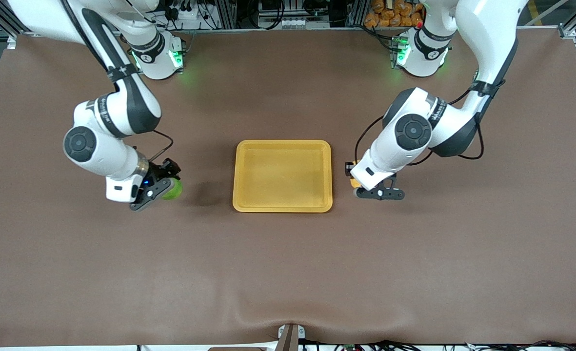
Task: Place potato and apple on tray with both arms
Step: 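Carry the potato and apple with both grippers over the yellow tray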
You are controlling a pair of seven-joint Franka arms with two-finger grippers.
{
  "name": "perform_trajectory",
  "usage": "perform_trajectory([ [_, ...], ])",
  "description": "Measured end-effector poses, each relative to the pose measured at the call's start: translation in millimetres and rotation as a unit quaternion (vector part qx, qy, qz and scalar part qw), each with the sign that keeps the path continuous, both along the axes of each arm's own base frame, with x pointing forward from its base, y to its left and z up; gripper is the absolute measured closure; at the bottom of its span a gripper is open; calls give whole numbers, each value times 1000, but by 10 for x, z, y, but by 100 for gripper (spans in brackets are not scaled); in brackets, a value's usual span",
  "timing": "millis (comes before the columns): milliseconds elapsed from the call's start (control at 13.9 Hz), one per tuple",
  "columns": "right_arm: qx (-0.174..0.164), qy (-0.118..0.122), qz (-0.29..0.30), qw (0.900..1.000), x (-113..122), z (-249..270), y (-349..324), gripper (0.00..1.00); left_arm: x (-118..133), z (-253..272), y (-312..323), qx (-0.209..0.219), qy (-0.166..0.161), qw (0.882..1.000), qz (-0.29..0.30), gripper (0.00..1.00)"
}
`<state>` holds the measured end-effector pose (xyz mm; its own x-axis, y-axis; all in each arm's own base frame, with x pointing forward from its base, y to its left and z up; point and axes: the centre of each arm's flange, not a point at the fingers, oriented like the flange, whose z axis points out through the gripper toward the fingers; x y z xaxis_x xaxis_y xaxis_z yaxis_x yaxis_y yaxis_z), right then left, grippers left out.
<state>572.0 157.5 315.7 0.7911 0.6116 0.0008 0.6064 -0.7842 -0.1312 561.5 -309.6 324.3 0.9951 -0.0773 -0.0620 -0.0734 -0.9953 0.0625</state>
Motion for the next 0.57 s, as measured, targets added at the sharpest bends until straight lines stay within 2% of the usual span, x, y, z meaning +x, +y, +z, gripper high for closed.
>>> perform_trajectory([
  [215,-1,11,-27,1000,-134,-21,340,19,-41,-140,-204,6,-8,1000,-14,54],
  [430,-11,23,-112,993,-267,-26,687,19,-95,-216,-463,0,-7,1000,-13,54],
  [574,-11,19,-178,984,-337,-2,927,19,-138,-267,-614,-2,-3,1000,-10,54],
])
